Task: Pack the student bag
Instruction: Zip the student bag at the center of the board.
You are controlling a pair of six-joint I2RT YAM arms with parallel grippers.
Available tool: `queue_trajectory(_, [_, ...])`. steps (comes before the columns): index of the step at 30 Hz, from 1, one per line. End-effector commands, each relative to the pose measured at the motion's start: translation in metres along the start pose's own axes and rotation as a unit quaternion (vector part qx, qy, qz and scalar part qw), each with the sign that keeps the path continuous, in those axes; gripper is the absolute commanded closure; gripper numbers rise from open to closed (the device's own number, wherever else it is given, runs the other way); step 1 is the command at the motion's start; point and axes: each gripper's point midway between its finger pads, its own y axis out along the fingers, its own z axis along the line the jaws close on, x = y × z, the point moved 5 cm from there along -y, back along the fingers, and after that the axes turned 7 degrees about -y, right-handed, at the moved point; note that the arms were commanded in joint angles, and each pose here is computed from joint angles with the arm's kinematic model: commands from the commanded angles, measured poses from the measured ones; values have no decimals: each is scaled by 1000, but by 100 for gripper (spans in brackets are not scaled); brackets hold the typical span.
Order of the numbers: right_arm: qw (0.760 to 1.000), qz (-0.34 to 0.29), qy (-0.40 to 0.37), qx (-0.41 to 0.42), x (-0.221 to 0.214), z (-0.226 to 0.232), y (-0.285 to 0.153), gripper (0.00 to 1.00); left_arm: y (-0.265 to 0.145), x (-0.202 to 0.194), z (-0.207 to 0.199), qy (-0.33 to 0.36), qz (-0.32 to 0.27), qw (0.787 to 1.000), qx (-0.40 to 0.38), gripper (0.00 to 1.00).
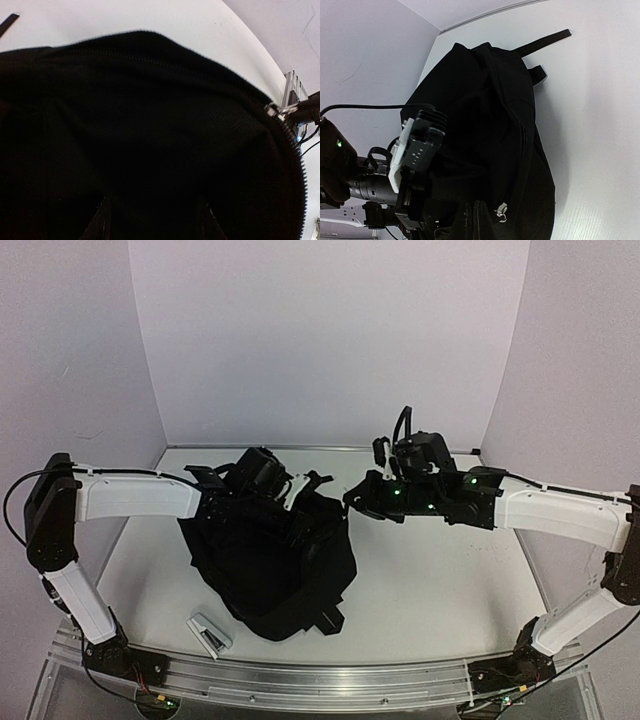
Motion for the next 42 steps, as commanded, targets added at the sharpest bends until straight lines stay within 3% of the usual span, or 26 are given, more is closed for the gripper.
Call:
queue_trajectory(1, [997,-53,12,55,31,26,-9,100,-44,56,-33,36,-139,989,-46,41])
queue_trajectory(6, [997,-54,25,54,33,23,-9,100,-50,65,-52,47,-170,978,-115,40])
queue_trajectory(11, [996,-55,37,60,38,21,-11,100,-41,62,-61,56,-142,975,-163,38])
queue_trajectory(15, [996,-54,45,62,41,18,-12,100,-35,61,-67,59,-130,971,-192,42])
queue_trajectory(21, [995,-48,51,69,41,18,-11,100,-29,66,-67,62,-136,969,-196,46])
queue_trajectory(42, [995,-39,59,75,37,17,-7,100,-16,79,-68,66,-151,966,-202,74])
